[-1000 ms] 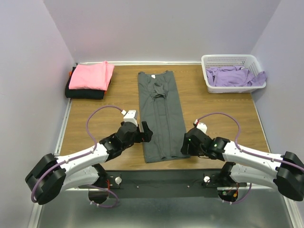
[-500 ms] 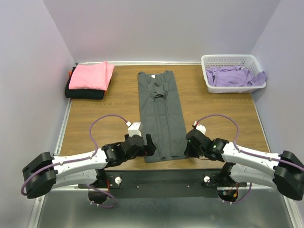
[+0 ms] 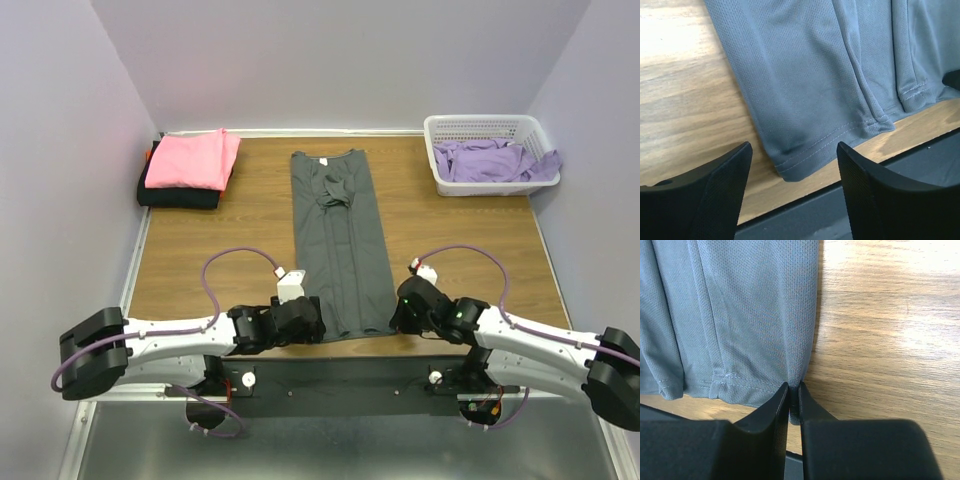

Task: Fold and stack the t-shirts
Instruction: Fold the tshirt

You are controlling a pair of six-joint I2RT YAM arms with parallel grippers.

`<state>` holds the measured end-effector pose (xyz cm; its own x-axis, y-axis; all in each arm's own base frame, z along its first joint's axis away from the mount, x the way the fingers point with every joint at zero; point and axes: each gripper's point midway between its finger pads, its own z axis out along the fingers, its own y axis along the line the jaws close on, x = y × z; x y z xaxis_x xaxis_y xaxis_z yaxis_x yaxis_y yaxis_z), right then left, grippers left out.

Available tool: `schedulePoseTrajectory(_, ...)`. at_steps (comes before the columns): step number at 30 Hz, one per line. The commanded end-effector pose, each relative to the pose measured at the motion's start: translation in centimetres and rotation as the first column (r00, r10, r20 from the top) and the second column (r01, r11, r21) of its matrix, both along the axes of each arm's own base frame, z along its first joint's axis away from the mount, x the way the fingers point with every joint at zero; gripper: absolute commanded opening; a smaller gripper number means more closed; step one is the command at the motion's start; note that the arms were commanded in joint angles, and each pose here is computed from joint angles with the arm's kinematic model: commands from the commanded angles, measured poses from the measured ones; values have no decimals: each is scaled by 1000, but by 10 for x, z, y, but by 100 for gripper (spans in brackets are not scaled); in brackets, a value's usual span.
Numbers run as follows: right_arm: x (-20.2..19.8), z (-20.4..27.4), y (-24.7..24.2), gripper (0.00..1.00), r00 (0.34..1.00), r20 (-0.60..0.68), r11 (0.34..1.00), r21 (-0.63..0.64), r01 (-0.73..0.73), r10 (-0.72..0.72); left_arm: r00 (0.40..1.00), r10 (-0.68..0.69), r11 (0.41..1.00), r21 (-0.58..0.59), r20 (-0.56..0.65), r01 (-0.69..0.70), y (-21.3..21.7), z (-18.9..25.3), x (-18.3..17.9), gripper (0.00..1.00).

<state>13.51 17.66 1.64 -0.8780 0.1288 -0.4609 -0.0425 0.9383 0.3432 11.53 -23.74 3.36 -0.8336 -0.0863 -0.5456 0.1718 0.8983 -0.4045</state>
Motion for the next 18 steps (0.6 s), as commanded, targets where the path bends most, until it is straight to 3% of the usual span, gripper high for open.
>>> schedulePoseTrajectory(1,-6,-1,1,19,1000,-5,1000,22,-16,16,999,44,998,38,-11,-44,4,1,0,73)
schedulePoseTrajectory(9,-6,2,4,20,999,7,998,43,-35,35,997,55,995,87,-47,-51,4,-9,-4,47)
schedulePoseTrajectory(18,-7,3,5,20,999,12,997,56,-45,44,994,44,991,133,-98,-31,1,-20,-18,42)
